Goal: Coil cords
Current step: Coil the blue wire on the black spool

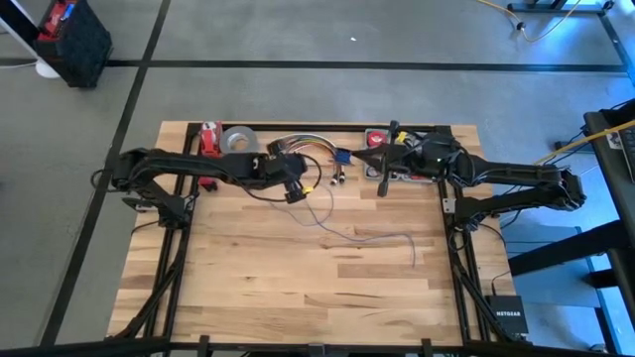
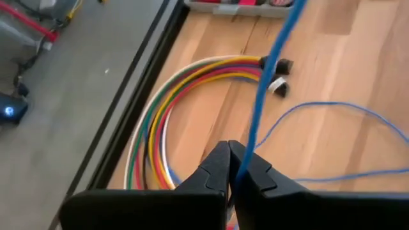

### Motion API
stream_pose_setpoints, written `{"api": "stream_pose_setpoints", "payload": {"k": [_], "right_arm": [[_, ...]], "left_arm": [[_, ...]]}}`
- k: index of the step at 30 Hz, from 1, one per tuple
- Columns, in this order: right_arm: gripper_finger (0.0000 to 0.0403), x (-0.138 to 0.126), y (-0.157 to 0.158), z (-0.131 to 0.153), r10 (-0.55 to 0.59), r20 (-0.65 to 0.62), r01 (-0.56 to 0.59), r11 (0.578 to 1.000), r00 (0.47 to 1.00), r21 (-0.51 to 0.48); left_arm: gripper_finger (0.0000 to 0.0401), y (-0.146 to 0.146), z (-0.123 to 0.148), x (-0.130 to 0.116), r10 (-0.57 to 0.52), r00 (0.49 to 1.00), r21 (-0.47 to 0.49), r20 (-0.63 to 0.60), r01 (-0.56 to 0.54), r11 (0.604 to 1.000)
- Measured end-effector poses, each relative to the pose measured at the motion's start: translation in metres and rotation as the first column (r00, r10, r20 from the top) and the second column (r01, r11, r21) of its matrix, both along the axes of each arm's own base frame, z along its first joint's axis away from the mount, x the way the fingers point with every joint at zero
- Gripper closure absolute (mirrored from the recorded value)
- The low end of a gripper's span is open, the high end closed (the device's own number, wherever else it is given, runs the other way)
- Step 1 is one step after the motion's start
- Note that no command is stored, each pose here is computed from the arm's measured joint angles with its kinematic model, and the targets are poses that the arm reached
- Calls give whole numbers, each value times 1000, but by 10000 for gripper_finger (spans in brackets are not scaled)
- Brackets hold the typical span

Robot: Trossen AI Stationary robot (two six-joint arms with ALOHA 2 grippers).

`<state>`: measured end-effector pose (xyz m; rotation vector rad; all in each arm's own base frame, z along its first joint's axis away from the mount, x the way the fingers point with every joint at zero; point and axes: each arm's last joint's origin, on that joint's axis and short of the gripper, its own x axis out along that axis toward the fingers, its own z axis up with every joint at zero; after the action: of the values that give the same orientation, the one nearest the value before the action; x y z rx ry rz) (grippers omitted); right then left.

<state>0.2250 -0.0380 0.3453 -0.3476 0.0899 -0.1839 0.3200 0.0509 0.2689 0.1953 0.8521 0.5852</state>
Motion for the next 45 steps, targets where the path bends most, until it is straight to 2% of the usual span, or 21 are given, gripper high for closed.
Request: {"api": "stream_pose_setpoints", "payload": {"k": [5, 8, 11, 14, 18, 26, 30, 35, 39, 45], "right_arm": [[400, 3, -1, -17, -10, -164, 1, 999, 986, -53], [400, 6, -3, -29, -38, -267, 13, 995, 963, -95], [400, 11, -4, -40, -58, -351, 18, 993, 934, -117], [400, 15, -6, -49, -96, -389, 42, 988, 916, -146], [400, 17, -7, -57, -123, -418, 62, 986, 900, -156], [400, 19, -13, -44, -305, -285, 246, 943, 909, -222], [400, 19, -14, -38, -355, -217, 307, 924, 909, -226], [400, 24, -14, -29, -328, -104, 307, 935, 939, -176], [400, 31, -14, -33, -296, -103, 279, 949, 950, -150], [400, 29, -13, -25, -264, -35, 258, 958, 964, -123]], "left_arm": [[401, -4, 18, -11, -66, 996, -43, 55, 68, 997], [401, -8, 36, -19, -153, 977, -92, 147, 167, 982], [401, -11, 53, -27, -208, 946, -99, 247, 238, 966], [401, -12, 63, -30, -235, 923, -96, 305, 275, 957], [401, -9, 66, -31, -226, 916, -87, 333, 268, 959], [401, -13, 50, -14, -257, 921, -90, 294, 294, 952], [401, -17, 47, -3, -265, 903, -81, 337, 308, 948], [401, -25, 46, 20, -301, 837, -15, 457, 346, 938], [401, -27, 37, 40, -306, 790, 18, 532, 351, 936], [401, -14, 0, 60, -285, 847, 4, 448, 317, 949]]}}
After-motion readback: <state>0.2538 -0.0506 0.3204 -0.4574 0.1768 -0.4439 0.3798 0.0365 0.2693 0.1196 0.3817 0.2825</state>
